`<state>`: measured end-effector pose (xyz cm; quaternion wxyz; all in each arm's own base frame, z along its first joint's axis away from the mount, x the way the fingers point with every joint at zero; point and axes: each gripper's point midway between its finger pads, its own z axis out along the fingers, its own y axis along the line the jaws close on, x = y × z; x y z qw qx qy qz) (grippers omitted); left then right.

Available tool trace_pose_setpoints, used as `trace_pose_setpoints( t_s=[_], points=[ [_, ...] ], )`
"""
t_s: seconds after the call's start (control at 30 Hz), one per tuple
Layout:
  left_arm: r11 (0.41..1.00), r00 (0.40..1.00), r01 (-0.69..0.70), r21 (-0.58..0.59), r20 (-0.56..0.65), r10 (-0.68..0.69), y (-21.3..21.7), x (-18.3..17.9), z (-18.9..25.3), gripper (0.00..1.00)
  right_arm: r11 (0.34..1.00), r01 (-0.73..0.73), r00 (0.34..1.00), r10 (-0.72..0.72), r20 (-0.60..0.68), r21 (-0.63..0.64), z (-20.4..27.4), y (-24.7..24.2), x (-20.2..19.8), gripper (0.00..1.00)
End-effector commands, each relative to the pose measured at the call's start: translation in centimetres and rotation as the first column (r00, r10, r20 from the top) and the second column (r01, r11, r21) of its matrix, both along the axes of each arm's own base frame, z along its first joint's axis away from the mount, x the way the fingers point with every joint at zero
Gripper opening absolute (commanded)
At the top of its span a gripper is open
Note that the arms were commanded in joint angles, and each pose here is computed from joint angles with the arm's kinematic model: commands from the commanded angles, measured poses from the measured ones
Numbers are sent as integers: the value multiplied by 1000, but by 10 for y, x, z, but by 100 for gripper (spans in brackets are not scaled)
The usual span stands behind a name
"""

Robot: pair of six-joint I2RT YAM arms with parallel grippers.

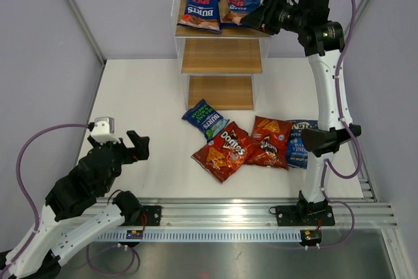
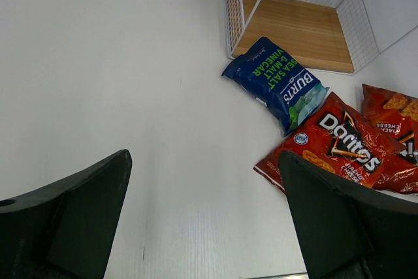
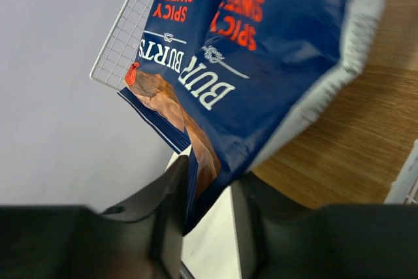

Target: Place and organize the chips bags onto the shelf

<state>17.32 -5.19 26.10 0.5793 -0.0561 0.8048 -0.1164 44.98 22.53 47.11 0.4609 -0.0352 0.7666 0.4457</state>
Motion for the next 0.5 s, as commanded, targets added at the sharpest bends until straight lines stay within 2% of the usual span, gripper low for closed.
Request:
trace_pose_setpoints(
  t_s=[0.0, 0.13, 0.2, 0.3, 0.4, 0.43, 0.47],
  points=[
    [999, 999, 44, -19, 33, -43, -9, 2, 7, 99, 1000, -14, 995, 13, 98, 5, 24, -1, -5, 42],
    [999, 999, 50, -10, 23, -50, -12, 3, 5, 99, 999, 32, 989, -30, 145, -15, 34, -10, -7, 43],
    [999, 998, 53, -9, 20, -53, -13, 3, 4, 99, 998, 63, 982, -58, 181, -24, 44, -16, -11, 53],
    [998, 998, 57, -9, 18, -57, -14, 3, 2, 99, 991, 128, 967, -115, 227, -44, 54, -27, -13, 56],
    [998, 998, 63, -11, 19, -63, -15, 3, 2, 99, 982, 180, 952, -159, 263, -61, 60, -36, -13, 76],
    [998, 998, 62, -11, 19, -62, -14, 3, 2, 99, 979, 192, 949, -166, 269, -74, 59, -38, -11, 80],
    [998, 998, 64, -14, 19, -64, -15, 3, 3, 99, 974, 211, 944, -183, 274, -79, 58, -42, -9, 80]
  ],
)
